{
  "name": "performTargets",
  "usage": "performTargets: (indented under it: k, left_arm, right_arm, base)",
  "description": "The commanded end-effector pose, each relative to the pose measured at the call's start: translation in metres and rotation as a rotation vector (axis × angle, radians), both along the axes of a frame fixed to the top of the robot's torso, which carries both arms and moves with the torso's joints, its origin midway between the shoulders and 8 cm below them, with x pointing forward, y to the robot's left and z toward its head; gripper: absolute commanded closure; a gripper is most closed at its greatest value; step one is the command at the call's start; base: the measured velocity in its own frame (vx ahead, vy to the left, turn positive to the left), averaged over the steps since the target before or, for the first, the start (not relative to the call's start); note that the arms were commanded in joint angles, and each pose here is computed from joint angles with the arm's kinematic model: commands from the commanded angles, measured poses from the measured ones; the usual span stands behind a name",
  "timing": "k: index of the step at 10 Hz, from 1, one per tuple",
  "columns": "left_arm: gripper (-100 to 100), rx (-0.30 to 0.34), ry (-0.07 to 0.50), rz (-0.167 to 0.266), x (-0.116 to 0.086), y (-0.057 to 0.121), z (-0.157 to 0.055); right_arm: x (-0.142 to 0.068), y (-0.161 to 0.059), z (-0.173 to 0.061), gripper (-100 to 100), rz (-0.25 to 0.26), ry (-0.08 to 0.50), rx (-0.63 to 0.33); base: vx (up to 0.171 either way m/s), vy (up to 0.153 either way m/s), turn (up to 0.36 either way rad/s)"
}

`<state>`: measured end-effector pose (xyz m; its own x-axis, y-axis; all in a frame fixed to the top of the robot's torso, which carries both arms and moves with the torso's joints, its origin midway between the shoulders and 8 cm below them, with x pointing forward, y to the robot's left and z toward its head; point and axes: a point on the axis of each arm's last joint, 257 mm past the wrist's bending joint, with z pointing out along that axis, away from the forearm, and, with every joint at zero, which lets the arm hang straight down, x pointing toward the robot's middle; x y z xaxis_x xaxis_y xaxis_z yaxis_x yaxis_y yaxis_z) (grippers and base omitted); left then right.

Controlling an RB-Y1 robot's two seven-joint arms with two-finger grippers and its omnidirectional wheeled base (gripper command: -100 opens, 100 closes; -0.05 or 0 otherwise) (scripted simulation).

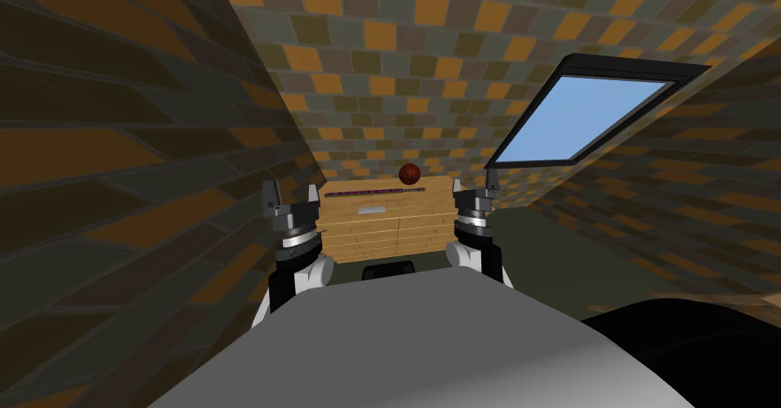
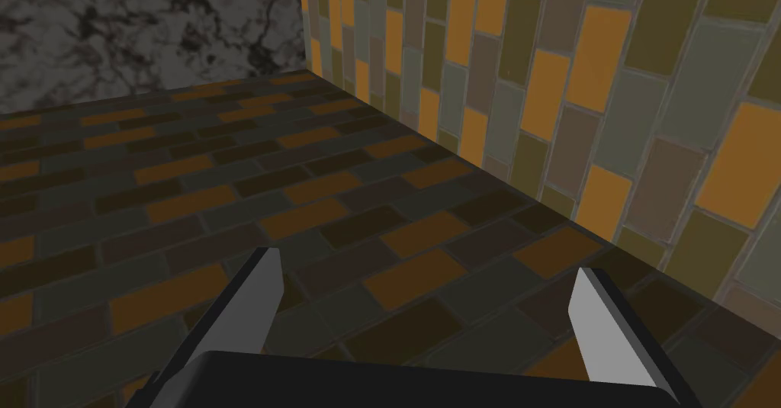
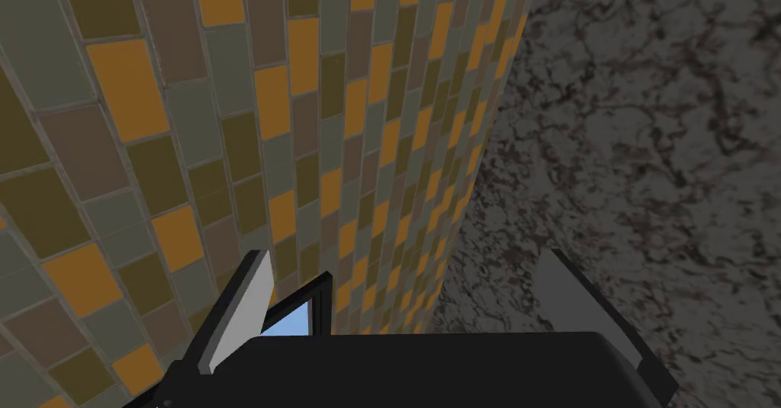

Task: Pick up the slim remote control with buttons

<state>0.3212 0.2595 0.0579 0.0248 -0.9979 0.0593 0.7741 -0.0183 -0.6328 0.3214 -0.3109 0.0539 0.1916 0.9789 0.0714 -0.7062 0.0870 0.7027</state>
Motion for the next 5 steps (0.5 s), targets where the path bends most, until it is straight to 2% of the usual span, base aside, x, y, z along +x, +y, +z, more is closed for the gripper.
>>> performTargets:
  k: [1,2,5]
  left_arm:
    - [-100,0.027,0.045,-0.015,0.013,0.001,-0.007]
    - [-100,0.027,0.047,-0.015,0.013,0.001,-0.007]
    - [-100,0.045,0.111,-0.024,0.032,0.005,-0.016]
  right_arm:
    - [0.000,0.000,0.000,0,0.000,0.000,0.000]
    - [0.000,0.000,0.000,0,0.000,0.000,0.000]
    - [0.000,0.000,0.000,0,0.000,0.000,0.000]
  base:
    - [-0.004,-0.053,0.068]
    - [-0.018,-0.087,0.053]
    - [-0.023,-0.092,0.057]
